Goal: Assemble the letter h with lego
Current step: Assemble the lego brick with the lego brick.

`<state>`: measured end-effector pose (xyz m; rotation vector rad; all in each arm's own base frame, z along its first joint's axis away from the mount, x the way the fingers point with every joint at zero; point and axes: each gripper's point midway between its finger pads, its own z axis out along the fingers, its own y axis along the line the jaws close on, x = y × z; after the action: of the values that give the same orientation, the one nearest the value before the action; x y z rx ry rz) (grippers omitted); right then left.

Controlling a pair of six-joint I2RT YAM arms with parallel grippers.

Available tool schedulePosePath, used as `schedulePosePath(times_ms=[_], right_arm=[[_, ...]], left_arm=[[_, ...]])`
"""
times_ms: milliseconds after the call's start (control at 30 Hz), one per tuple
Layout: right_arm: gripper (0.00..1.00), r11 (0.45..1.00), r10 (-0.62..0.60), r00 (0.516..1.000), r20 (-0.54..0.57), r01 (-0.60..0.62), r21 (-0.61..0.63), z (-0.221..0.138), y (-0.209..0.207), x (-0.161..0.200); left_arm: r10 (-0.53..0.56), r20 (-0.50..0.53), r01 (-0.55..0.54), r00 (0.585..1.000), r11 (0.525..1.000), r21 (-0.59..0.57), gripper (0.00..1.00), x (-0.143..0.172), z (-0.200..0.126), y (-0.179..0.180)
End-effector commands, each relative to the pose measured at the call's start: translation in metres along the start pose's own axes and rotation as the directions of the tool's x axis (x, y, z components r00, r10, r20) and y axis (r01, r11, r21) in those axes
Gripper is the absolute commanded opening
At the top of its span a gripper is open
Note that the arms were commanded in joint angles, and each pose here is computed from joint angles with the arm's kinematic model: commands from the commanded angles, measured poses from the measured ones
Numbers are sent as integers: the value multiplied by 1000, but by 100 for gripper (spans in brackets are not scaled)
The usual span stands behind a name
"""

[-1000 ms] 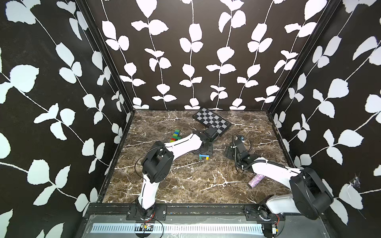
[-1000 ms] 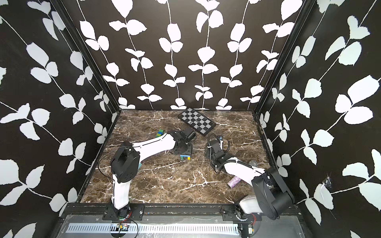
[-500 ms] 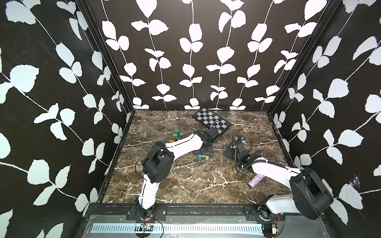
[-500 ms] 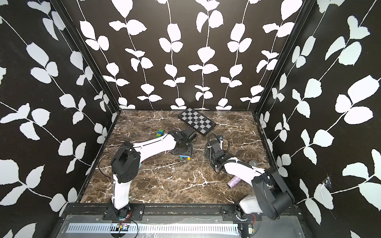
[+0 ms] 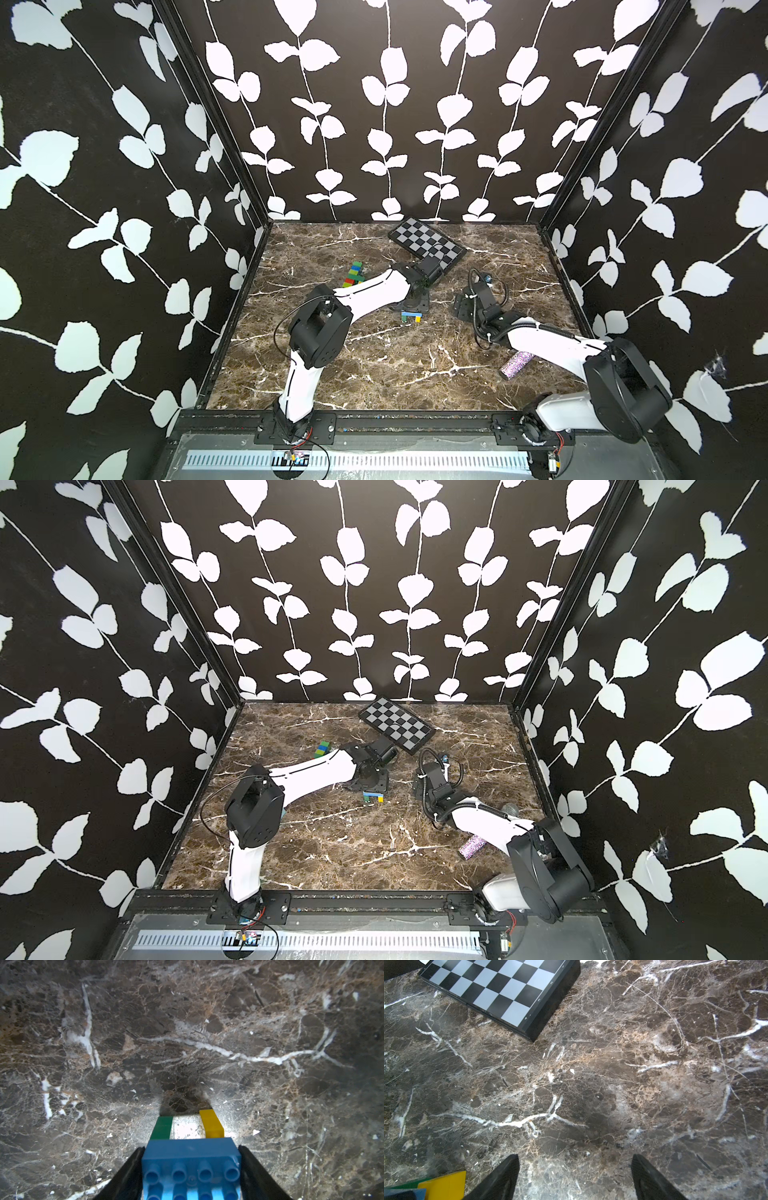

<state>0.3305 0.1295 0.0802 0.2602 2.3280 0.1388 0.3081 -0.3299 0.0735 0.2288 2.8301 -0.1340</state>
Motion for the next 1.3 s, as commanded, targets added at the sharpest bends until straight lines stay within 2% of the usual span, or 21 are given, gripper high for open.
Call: schedulePosePath(times_ms=[0, 200, 933, 1267], right_arm=[[84, 1000, 19, 999, 29, -19, -13, -1, 6, -13], [84, 1000, 19, 999, 28, -19, -12, -1, 6, -13], [84, 1000, 20, 999, 28, -19, -11, -1, 5, -13], [84, 1000, 20, 999, 29, -20, -12, -3, 5, -14]], left_arm=[[10, -61, -14, 998, 998, -66, 23, 16, 7, 11], [25, -63, -31, 998, 995, -96, 23, 17, 7, 15], [36, -124, -46, 992, 996, -79, 23, 35, 19, 12], [23, -139, -36, 990, 995, -91, 27, 46, 22, 16]])
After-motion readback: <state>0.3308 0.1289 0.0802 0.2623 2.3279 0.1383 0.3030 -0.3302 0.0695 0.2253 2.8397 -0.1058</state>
